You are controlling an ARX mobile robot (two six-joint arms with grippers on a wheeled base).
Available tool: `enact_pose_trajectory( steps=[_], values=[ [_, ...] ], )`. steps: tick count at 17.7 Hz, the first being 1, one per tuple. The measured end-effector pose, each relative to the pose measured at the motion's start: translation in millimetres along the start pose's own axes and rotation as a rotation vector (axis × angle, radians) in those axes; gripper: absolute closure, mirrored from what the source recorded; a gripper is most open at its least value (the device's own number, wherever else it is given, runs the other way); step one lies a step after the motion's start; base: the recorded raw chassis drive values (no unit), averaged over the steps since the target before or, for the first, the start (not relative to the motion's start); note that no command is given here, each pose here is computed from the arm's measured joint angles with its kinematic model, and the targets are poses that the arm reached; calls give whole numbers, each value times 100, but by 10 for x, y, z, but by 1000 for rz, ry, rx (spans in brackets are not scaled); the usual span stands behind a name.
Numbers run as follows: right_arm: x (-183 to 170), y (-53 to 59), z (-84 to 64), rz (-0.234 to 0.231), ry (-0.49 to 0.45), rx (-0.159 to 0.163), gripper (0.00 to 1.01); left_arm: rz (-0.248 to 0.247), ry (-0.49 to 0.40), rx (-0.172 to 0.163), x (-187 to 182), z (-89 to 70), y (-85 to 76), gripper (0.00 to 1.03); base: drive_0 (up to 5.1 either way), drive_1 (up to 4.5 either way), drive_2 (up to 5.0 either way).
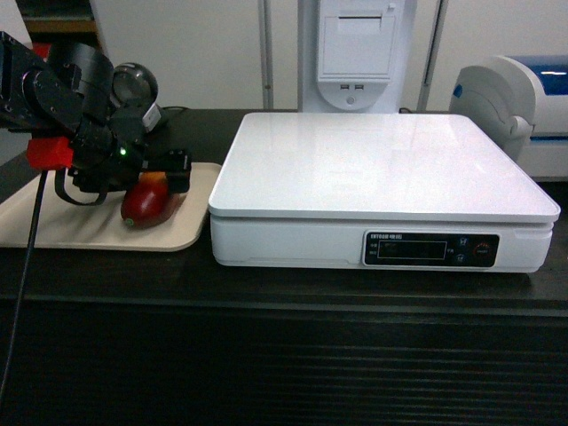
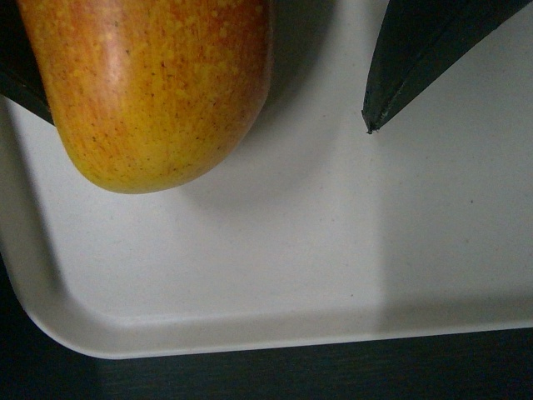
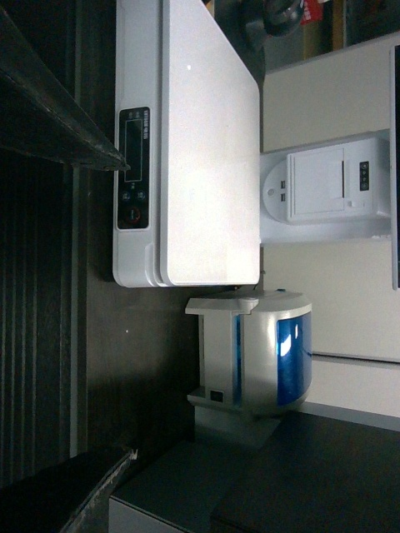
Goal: Place dark red mango on scale at checkout
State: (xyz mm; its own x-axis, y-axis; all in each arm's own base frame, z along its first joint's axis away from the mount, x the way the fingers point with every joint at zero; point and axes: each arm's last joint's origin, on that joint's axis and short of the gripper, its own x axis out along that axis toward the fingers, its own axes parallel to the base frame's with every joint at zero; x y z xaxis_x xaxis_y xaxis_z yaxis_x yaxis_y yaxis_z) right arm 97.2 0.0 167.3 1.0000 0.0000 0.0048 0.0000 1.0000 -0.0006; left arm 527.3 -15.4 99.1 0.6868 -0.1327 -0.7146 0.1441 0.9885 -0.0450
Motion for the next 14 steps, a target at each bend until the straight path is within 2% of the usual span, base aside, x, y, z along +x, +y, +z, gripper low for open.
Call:
enact_pose_trajectory(
  steps=[2,5,6,8,10,11,14],
  values=[
    [0,0,0,0,0,0,3,-6,-5,6,-9,-9,-2,8,0,0,0],
    [0,0,0,0,0,0,3,-20,-16,27,-44,-15,-35,38,0,0,0],
    [0,0,0,0,0,0,3,-21,-21,35,-54,-16,-47,45,0,0,0],
    [0,0,0,0,0,0,3,-9,-48,36,-159,-32,-17,45,0,0,0],
    [0,0,0,0,0,0,3,-8,-72,38,-256,16,-24,45,0,0,0],
    [0,0,0,0,0,0,3,-6,-94,40,-319,60,-28,45,0,0,0],
    [0,0,0,0,0,0,3,-9,-207,39,-657,324,-103,46,0,0,0]
  ],
)
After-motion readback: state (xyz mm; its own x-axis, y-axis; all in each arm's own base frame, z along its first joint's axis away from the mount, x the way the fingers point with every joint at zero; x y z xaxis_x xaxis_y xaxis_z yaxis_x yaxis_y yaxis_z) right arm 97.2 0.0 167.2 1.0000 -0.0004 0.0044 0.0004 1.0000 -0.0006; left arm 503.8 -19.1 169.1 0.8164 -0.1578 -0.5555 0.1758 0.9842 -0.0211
